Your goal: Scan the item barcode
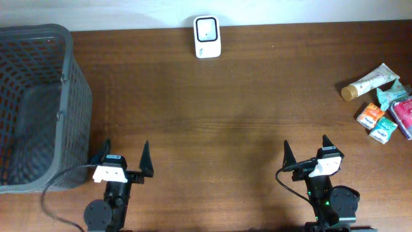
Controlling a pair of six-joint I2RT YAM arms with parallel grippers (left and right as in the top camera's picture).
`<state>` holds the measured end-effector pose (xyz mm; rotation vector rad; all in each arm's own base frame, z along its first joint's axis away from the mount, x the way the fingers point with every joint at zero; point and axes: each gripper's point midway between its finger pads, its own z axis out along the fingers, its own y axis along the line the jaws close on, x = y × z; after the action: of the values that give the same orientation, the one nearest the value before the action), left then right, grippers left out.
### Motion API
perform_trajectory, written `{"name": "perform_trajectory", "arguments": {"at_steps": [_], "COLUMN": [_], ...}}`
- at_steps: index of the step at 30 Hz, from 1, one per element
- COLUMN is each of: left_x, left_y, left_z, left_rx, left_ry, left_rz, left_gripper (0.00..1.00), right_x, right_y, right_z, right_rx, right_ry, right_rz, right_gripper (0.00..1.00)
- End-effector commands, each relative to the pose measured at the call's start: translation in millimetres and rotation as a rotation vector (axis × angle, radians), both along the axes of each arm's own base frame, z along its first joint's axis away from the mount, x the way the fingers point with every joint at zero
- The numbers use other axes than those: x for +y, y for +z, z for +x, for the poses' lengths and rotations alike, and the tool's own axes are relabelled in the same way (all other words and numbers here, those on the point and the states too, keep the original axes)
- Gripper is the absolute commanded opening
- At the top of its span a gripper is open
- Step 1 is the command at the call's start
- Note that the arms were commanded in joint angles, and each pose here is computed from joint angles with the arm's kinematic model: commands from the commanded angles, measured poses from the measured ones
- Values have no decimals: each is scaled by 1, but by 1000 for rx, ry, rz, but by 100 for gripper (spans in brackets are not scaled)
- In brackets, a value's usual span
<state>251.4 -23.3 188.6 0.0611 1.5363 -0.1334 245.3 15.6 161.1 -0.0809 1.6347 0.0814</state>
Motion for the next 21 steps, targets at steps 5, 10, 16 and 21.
{"name": "perform_trajectory", "arguments": {"at_steps": [5,10,16,21], "left_x": [20,26,25,25], "left_y": [-32,-33,-33,-33], "left_z": [-5,-6,-6,-6], "left_rx": [117,113,114,114], "left_ry": [105,137,136,133], "left_rz": [-65,44,45,45], "left_gripper": [99,99,99,99], "right_x": [1,1,1,1], "right_y": [-3,-3,-3,-3], "right_z": [0,0,0,0], "right_rx": [4,4,4,4], "right_ry": [0,0,0,0], "right_rz": [-7,-7,-7,-7], "right_gripper": [99,99,99,99]}}
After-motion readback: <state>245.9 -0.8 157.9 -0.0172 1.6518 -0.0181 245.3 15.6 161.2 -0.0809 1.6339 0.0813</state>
